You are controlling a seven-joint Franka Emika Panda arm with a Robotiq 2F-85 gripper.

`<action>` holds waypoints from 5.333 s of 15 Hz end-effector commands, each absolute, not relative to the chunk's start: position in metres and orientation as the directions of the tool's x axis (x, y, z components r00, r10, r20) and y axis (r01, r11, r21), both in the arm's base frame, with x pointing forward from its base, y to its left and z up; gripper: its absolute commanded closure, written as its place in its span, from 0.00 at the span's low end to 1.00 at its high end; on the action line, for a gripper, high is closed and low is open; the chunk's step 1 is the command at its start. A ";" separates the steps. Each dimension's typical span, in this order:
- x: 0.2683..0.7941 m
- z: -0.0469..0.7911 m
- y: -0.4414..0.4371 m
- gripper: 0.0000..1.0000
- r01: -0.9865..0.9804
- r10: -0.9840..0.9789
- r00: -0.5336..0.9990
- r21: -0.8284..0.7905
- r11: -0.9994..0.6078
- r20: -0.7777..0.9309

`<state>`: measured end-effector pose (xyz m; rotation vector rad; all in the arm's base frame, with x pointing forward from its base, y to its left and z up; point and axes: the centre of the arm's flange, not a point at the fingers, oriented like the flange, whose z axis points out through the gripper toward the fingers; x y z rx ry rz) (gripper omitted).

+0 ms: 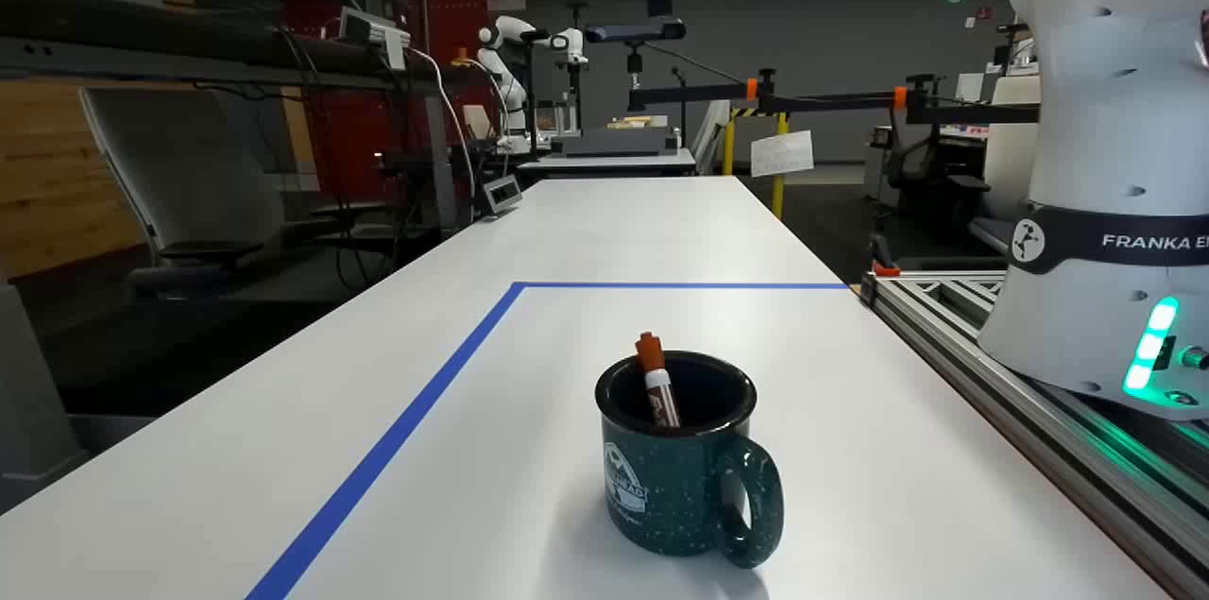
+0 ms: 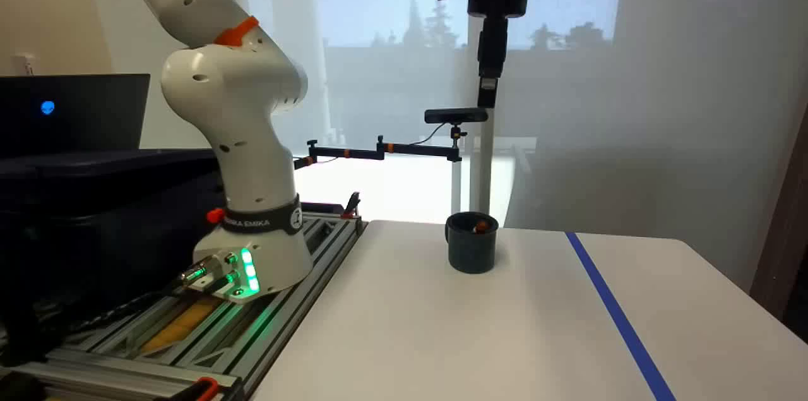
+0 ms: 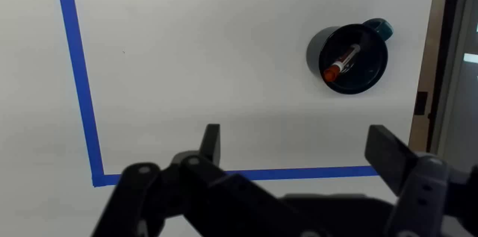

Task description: Remove the marker from the cup and put it on the table

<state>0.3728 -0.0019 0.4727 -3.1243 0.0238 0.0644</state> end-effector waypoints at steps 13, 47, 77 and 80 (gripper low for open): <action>0.373 0.470 -0.001 0.00 -0.026 -0.022 0.998 -0.085 -0.996 -0.051; 0.350 0.378 0.144 0.00 -0.523 -0.100 0.724 -0.448 -0.725 -0.683; 0.361 0.256 -0.003 0.00 -0.909 -0.544 0.415 -0.314 -0.272 -0.729; 0.360 0.239 -0.017 0.00 -0.930 -0.545 0.367 -0.282 -0.235 -0.754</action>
